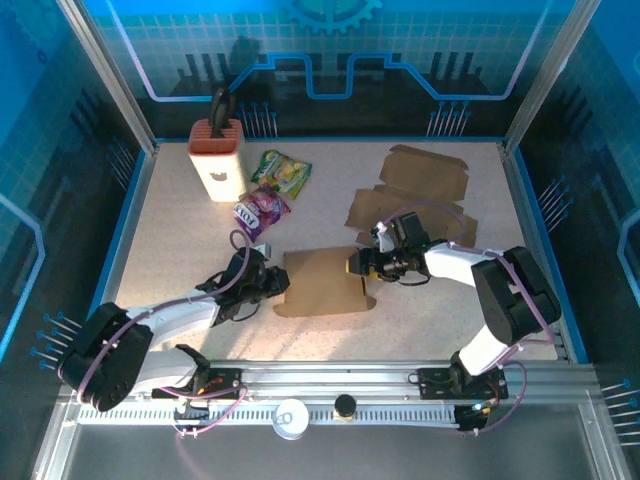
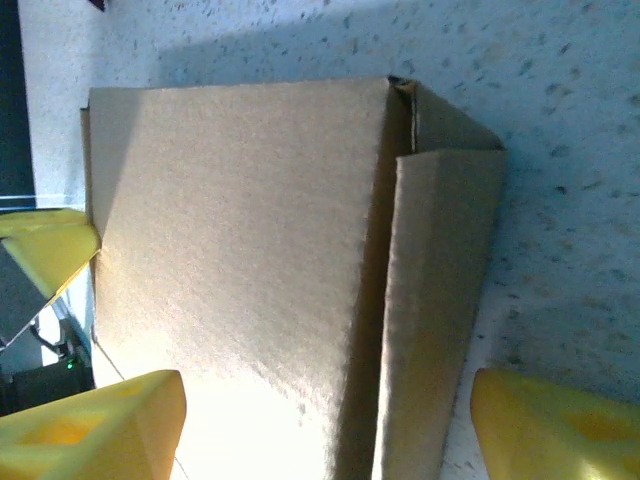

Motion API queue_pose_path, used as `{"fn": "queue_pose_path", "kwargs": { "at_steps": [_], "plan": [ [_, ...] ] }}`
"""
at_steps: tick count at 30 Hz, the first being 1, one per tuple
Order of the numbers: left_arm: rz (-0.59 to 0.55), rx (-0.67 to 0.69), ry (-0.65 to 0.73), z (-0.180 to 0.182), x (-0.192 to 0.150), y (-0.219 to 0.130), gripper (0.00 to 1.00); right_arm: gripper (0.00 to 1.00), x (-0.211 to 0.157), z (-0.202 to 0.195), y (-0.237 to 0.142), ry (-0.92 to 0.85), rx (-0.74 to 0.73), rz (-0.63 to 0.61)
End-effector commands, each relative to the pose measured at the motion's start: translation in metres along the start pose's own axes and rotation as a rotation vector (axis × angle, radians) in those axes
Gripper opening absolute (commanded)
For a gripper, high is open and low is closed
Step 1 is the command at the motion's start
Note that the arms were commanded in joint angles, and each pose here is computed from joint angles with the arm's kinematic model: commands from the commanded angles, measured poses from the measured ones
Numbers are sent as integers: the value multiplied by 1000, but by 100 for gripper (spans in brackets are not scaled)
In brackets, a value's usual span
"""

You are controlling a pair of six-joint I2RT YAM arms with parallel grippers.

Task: Fold the paper box

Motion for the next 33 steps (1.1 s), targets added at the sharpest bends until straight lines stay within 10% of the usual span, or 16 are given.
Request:
{"fn": "queue_pose_path", "kwargs": {
  "at_steps": [1,14,22,33],
  "plan": [
    [74,115,-66,40,-22,2,12,76,-3,3,4,6,103,14],
    [97,92,-159,55,-21,8,5,73,-1,31,15,21,298,-15],
    [84,76,-130,45,-11,6,6,49,8,41,15,81,390,-92],
    [-133,2,319,-38,23,-57,62,36,22,48,-11,209,427,-130]
  ]
}}
Point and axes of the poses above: each hand's point on the last joint's axis, 136 mm out from that joint toward the fingers, its own y axis out along the fingers, its own z axis along the line the jaws close on, x = y × z, the point moved 6 cm from there along -y, back along the fingers, and after that the axes turned 4 degrees about -y, right-handed, at the moved point
